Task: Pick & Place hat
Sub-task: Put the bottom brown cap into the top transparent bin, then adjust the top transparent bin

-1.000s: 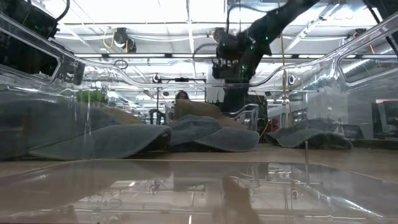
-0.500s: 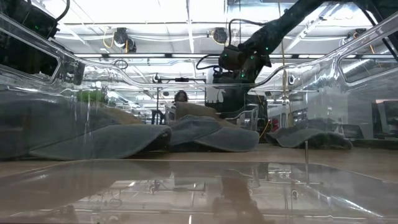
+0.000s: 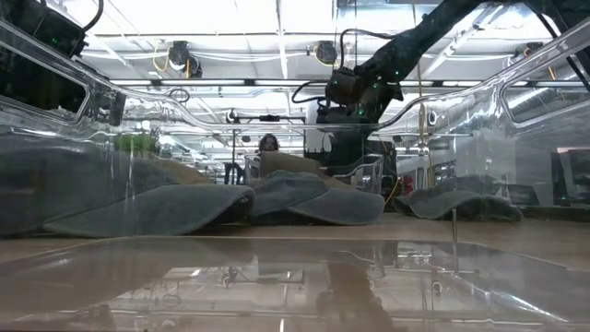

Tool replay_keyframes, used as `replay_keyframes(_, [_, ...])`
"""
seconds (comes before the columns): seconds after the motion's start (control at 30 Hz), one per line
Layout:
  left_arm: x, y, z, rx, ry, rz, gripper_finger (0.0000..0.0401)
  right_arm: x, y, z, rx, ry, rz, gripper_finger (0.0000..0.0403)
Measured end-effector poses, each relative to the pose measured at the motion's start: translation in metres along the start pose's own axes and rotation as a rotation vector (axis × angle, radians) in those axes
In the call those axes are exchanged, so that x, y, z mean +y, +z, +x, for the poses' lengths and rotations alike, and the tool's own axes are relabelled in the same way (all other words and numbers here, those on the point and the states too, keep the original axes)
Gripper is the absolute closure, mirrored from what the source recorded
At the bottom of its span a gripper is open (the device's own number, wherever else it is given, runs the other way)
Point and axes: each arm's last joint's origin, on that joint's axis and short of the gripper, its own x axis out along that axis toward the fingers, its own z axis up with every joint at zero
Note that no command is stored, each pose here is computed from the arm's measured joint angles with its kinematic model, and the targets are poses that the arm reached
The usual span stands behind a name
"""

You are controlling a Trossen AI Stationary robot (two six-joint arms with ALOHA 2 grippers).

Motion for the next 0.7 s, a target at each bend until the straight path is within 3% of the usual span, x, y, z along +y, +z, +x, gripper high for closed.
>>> replay_keyframes(0.27, [0.000,0.000,0.000,0.000,0.000,0.000,0.0364,0.027,0.012,-0.040,-0.109,-0.012,-0.064,0.0403])
replay_keyframes(0.5, [0.000,0.000,0.000,0.000,0.000,0.000,0.0364,0.068,-0.005,-0.060,0.053,0.056,-0.108,0.0403])
replay_keyframes(0.7, [0.000,0.000,0.000,0.000,0.000,0.000,0.0364,0.099,-0.022,-0.055,0.153,0.108,-0.186,0.0403])
